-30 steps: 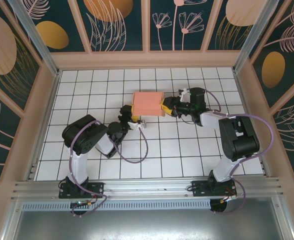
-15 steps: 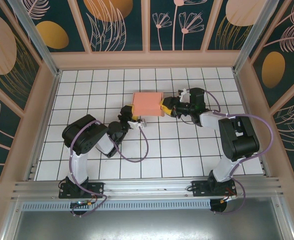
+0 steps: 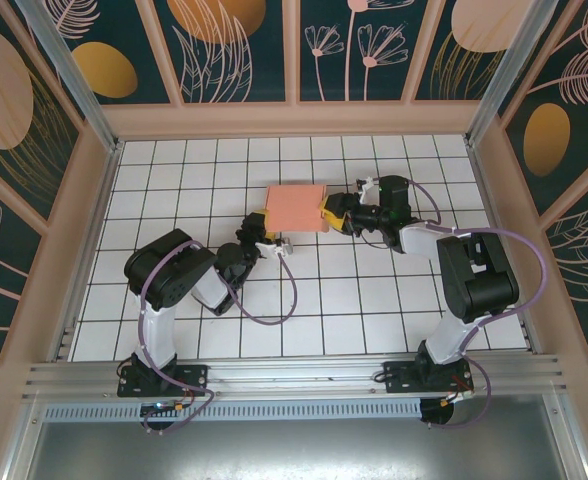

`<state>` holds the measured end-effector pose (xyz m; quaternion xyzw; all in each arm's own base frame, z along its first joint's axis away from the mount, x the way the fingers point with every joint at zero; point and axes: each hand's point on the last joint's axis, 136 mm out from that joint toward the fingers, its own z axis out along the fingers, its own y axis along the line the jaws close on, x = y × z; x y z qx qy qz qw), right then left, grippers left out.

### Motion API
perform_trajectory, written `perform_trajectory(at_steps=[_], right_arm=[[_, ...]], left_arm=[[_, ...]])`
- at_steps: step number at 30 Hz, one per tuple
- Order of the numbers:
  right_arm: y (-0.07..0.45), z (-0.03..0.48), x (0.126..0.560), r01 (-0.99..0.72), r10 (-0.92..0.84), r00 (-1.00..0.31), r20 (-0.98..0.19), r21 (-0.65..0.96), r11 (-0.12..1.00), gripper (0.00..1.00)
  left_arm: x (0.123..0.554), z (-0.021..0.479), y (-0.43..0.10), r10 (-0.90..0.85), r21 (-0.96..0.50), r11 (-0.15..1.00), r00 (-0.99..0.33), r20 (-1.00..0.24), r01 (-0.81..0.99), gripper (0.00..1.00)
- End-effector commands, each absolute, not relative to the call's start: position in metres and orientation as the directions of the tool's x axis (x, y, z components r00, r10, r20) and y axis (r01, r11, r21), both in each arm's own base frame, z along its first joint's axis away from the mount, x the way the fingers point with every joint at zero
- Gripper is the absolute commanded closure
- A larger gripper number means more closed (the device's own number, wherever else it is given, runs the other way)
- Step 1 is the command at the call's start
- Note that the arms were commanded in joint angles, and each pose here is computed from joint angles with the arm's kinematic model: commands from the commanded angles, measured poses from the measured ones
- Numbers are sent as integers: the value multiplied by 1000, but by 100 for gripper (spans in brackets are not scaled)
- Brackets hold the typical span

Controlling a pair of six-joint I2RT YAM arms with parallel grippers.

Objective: Fold the paper box

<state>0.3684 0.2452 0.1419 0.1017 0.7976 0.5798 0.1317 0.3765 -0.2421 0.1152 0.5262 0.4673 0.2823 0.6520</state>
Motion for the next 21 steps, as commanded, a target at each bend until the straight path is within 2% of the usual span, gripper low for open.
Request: perform_trajectory(at_steps=[1,4,12,18,21], right_arm=[[243,156,372,-39,326,-934,-149,946,321,43],[232,160,377,-55,358,-914,-191,932,358,36],[197,173,385,-110,401,-842,-360,844,525,35],[169,194,382,-190,355,-739,-572,683,705,35],[160,213,374,-258,270,-653,-707,543,799,34]], left_arm=[[371,174,-237,800,892,450,460,-384,-38,66],[373,173,-231,807,885,464,424,-411,-26,66],[374,146,-230,825,886,426,323,-463,182,65],[363,126,-237,798,786,433,219,-562,440,67],[350,117,-240,776,712,439,169,-608,548,68]])
